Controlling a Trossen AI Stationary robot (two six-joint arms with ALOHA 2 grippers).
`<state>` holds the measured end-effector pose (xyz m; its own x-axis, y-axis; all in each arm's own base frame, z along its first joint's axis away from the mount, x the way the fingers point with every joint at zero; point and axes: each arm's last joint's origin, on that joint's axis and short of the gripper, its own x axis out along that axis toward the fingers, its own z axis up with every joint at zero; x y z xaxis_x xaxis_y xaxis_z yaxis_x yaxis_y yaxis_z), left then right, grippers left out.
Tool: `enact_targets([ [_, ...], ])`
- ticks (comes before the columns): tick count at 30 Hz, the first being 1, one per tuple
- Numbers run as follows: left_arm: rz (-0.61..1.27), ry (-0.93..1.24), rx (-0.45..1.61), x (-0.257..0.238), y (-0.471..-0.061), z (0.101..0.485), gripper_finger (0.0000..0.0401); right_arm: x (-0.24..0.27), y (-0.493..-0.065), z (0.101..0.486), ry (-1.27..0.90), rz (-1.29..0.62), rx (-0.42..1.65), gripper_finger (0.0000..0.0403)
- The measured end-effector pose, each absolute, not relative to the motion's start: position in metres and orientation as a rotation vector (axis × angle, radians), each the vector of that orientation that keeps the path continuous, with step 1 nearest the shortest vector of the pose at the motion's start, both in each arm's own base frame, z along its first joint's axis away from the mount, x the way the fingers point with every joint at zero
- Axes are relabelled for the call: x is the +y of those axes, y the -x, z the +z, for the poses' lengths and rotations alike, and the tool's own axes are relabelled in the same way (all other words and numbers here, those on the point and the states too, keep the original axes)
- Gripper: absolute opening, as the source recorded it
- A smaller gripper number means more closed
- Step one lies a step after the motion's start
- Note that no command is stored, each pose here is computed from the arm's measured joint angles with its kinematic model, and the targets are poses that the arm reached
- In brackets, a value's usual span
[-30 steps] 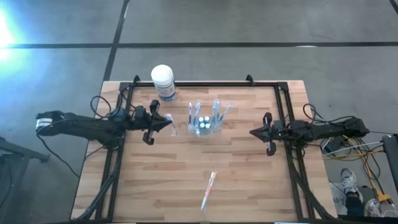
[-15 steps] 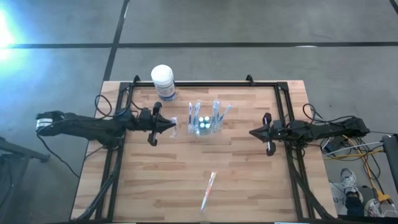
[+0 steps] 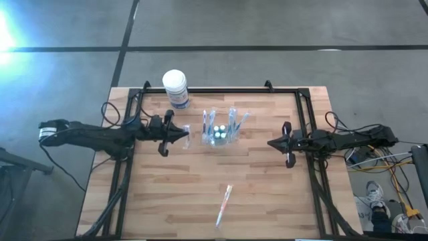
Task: Pick & Place toothbrushing station
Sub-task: Put the violet toothbrush into the transparent bin organizer
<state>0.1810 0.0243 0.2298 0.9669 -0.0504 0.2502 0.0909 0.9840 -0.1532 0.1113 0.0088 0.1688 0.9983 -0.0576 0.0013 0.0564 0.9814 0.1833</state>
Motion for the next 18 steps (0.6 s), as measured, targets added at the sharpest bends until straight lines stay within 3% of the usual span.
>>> enact_targets([
  [18, -0.258, 0.034, -0.247, 0.0197, -0.1825, 0.2309, 0.0000, 0.0087, -0.1112, 0.1786, -0.132, -0.053, -0.106, 0.0008],
])
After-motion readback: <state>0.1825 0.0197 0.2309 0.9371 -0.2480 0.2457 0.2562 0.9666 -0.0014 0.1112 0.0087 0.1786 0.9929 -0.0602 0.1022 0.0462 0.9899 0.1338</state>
